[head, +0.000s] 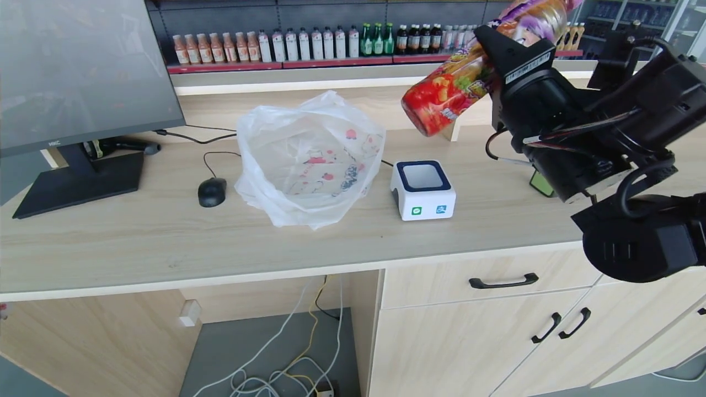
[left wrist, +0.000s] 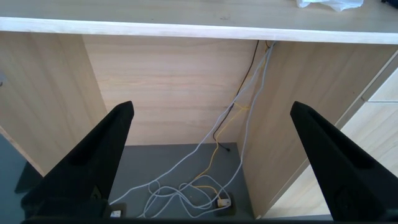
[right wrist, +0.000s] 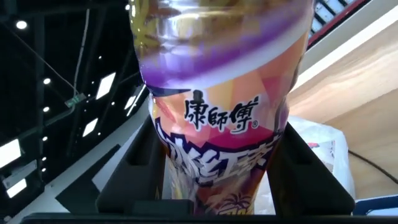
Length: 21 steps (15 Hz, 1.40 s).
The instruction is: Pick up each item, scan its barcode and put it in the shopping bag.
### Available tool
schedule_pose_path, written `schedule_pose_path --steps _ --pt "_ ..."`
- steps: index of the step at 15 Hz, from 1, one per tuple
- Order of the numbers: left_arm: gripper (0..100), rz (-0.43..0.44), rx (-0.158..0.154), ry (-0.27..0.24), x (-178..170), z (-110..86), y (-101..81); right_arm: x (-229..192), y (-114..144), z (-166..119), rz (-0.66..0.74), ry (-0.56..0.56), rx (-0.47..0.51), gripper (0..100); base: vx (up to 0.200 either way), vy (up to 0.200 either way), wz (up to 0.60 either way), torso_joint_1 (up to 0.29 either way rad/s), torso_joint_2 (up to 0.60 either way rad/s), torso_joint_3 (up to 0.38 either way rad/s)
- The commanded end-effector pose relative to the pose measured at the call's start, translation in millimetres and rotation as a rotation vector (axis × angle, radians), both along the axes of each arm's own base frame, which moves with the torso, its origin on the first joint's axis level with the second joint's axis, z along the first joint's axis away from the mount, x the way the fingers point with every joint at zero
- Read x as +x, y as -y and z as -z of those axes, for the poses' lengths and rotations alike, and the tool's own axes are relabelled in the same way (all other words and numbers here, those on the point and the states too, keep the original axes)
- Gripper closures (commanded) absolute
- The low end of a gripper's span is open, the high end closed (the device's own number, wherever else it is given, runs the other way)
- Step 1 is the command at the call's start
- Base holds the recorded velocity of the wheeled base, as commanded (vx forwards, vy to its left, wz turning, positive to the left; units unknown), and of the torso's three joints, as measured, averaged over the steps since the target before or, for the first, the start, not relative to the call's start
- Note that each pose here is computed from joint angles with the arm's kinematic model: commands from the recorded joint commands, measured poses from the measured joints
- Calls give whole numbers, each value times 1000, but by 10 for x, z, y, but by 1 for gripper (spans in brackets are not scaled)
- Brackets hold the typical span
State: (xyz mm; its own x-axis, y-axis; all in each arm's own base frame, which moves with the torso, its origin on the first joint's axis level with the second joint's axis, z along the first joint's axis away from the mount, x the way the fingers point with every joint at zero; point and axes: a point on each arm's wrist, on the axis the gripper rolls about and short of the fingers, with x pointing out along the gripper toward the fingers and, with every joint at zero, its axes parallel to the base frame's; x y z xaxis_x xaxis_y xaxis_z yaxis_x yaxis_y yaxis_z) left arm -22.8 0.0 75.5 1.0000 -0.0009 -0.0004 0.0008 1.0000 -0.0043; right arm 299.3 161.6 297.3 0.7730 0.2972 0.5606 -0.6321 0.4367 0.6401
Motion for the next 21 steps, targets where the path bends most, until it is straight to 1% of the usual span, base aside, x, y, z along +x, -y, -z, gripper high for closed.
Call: schedule_pose_path --steps 1,3,5,7,9,10,11,12,14,15,16,18,21 --pt "0 1 0 0 0 0 0 82 -40 5 -12 3 35 100 0 0 0 0 0 0" --pt "0 -1 0 0 0 0 0 203 -86 38 -22 -2 65 100 0 0 0 0 0 0" --pt "0 -1 0 0 0 0 0 291 -25 18 -29 -3 116 100 0 0 0 0 0 0" --pt "0 1 0 0 0 0 0 412 -35 78 -30 -16 130 100 0 0 0 0 0 0" --pt "0 -1 0 0 0 0 0 550 -36 225 -35 -57 147 100 0 0 0 0 0 0" --pt "0 -1 0 0 0 0 0 583 -25 253 -34 -65 153 100 0 0 0 0 0 0" --pt "0 1 0 0 0 0 0 658 1 342 -51 -101 192 100 0 0 0 0 0 0" --pt "0 -1 0 0 0 0 0 707 47 413 -52 -128 211 100 0 0 0 0 0 0" --pt "0 1 0 0 0 0 0 871 157 612 -10 -174 213 100 0 0 0 0 0 0" --pt "0 -1 0 0 0 0 0 892 185 635 0 -183 227 100 0 0 0 0 0 0" --pt "0 1 0 0 0 0 0 935 228 668 5 -200 280 100 0 0 0 0 0 0" --pt "0 -1 0 0 0 0 0 934 238 670 -18 -215 339 100 0 0 0 0 0 0" --pt "0 -1 0 0 0 0 0 915 150 713 -37 -233 339 100 0 0 0 0 0 0"
